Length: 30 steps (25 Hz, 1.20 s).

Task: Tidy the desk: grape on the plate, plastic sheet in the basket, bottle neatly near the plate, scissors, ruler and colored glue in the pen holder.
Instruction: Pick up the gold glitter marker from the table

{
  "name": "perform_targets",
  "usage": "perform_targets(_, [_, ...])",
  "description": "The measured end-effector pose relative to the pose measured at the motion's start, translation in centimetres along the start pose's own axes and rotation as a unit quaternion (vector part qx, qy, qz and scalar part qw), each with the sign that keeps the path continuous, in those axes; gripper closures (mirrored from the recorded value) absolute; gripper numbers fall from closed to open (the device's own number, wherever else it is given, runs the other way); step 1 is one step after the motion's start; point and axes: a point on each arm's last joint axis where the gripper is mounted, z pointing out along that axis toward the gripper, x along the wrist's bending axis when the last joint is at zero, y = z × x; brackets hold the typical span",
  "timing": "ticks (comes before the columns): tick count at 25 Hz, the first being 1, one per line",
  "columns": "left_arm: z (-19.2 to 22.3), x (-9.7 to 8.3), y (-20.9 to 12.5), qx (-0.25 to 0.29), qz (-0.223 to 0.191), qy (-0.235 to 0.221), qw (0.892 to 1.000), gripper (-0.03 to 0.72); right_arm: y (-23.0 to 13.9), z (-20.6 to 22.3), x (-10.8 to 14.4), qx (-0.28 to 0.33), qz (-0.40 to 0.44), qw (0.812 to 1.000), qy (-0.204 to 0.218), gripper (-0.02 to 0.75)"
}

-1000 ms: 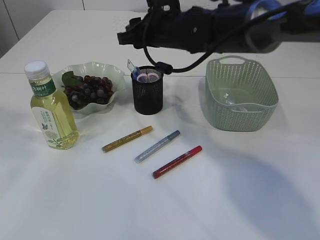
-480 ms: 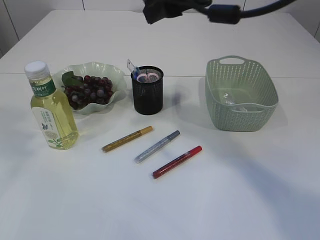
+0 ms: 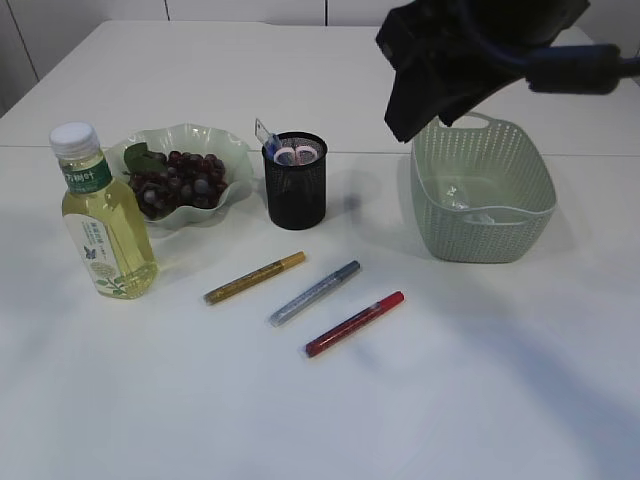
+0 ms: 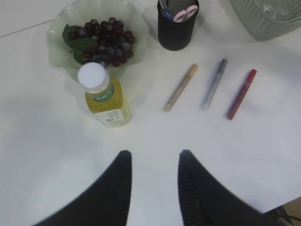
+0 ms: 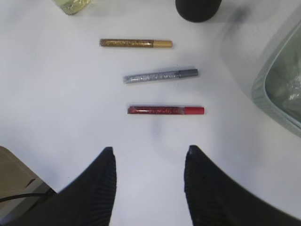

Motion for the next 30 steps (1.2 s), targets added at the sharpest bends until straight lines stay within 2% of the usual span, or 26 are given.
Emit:
perform_targets(11, [3.1,-0.7,0.7,0.043,-0.005,-0.018,0.999,0.445,-2.9,3.6,-0.2,0.082,0.096,0.992,-0.001,0.36])
perform_targets(18, [4.9,-0.9,1.0,0.066,-0.002,-0.019,0.998,0.445,-7.6,7.5,0.7,0.184,0.145,0.971,0.046,0.36])
perform_targets(22, [5.8,-1.0,1.2,0.078,0.001,-0.019,0.997,0.445,-9.1,7.8,0.5,0.202,0.133,0.97,0.036,0.36])
perform_targets(26, [6.9,-1.3,1.3,0.092,0.009,-0.032,0.995,0.445,-9.3,7.7,-1.3,0.201,0.126,0.972,-0.001,0.36])
perform_targets(30, [8.6,-1.7,1.4,0.114,0.021,-0.048,0.992,0.445,-9.8,7.2,-5.5,0.19,0.185,0.964,-0.031,0.36])
